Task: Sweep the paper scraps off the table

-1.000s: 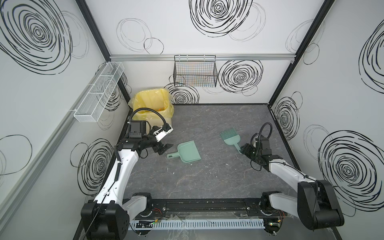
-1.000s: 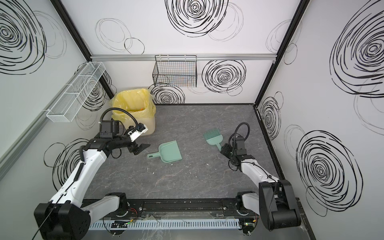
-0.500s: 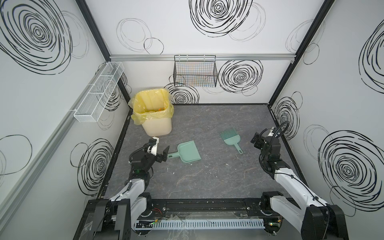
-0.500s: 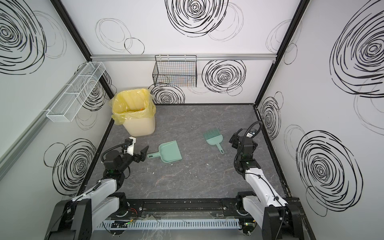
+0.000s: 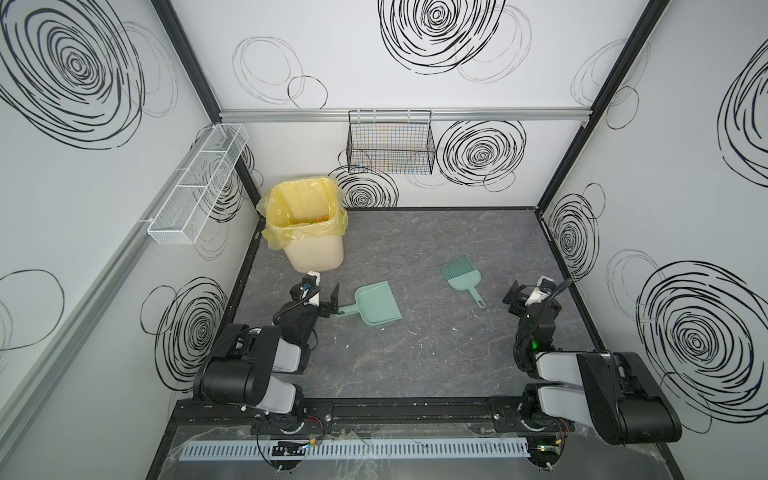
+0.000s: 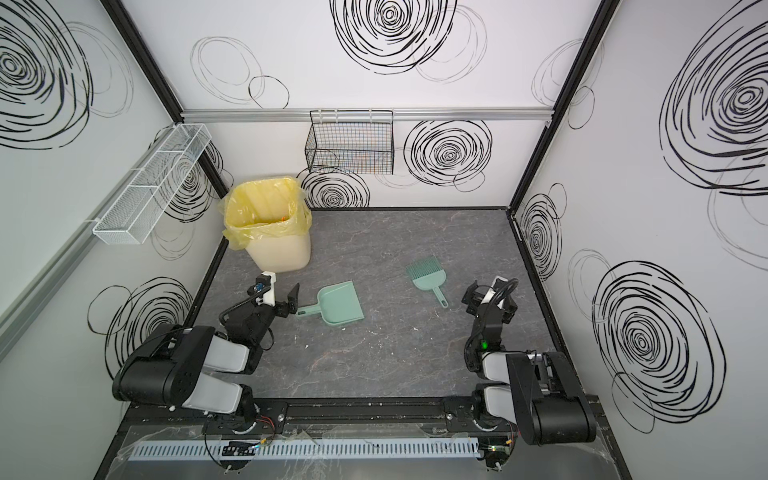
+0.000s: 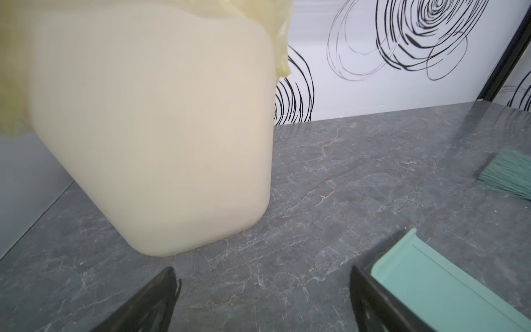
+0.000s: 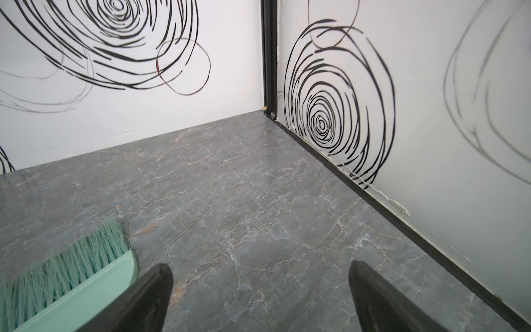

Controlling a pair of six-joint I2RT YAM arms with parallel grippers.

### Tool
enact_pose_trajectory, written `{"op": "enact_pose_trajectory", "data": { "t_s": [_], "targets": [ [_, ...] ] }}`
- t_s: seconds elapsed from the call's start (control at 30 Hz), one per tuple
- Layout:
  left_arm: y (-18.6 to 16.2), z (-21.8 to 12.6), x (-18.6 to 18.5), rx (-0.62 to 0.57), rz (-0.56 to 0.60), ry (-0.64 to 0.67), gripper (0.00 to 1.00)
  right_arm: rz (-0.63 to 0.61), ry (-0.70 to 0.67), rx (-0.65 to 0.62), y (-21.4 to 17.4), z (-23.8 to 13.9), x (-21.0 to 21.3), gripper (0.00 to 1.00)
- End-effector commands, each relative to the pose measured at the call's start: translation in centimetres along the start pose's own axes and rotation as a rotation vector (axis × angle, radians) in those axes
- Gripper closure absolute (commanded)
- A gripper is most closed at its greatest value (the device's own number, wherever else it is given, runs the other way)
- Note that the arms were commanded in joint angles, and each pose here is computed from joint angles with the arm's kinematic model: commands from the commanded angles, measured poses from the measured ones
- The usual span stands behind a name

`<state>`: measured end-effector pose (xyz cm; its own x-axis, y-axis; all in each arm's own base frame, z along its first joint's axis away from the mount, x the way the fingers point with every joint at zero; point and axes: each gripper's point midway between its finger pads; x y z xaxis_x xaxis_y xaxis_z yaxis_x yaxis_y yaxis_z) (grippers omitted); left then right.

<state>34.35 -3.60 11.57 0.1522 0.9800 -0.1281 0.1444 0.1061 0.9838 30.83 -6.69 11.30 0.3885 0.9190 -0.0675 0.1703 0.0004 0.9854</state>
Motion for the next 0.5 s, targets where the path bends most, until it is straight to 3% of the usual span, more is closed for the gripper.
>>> {"op": "enact_pose_trajectory", "data": {
  "t_s": [0.0,0.17,0.47],
  "targets": [
    [4.3,0.0,-0.1,-0.173,0.013,0.005,0.04,0.023,0.069,-0.159,3.3,-0.3,0.7,0.00],
    [3.9,1.2,0.6,-0.122,-0.015,0.017,0.04,-0.021,0.051,0.002,1.7,4.3,2.2,0.00],
    [4.0,1.2,0.8,-0.126,-0.034,-0.011,0.04,-0.033,0.062,-0.013,1.8,3.8,2.4,0.00]
  ]
}}
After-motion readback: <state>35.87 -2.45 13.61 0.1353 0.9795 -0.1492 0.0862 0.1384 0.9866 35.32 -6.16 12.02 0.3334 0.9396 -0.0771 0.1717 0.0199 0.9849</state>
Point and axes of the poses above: each gripper's point midway between its finger pads, its own z axis out along the fingers, its own x axis along the line the jaws close on, y = z × x, and after that the axes turned 9 degrees about -z, right-handed
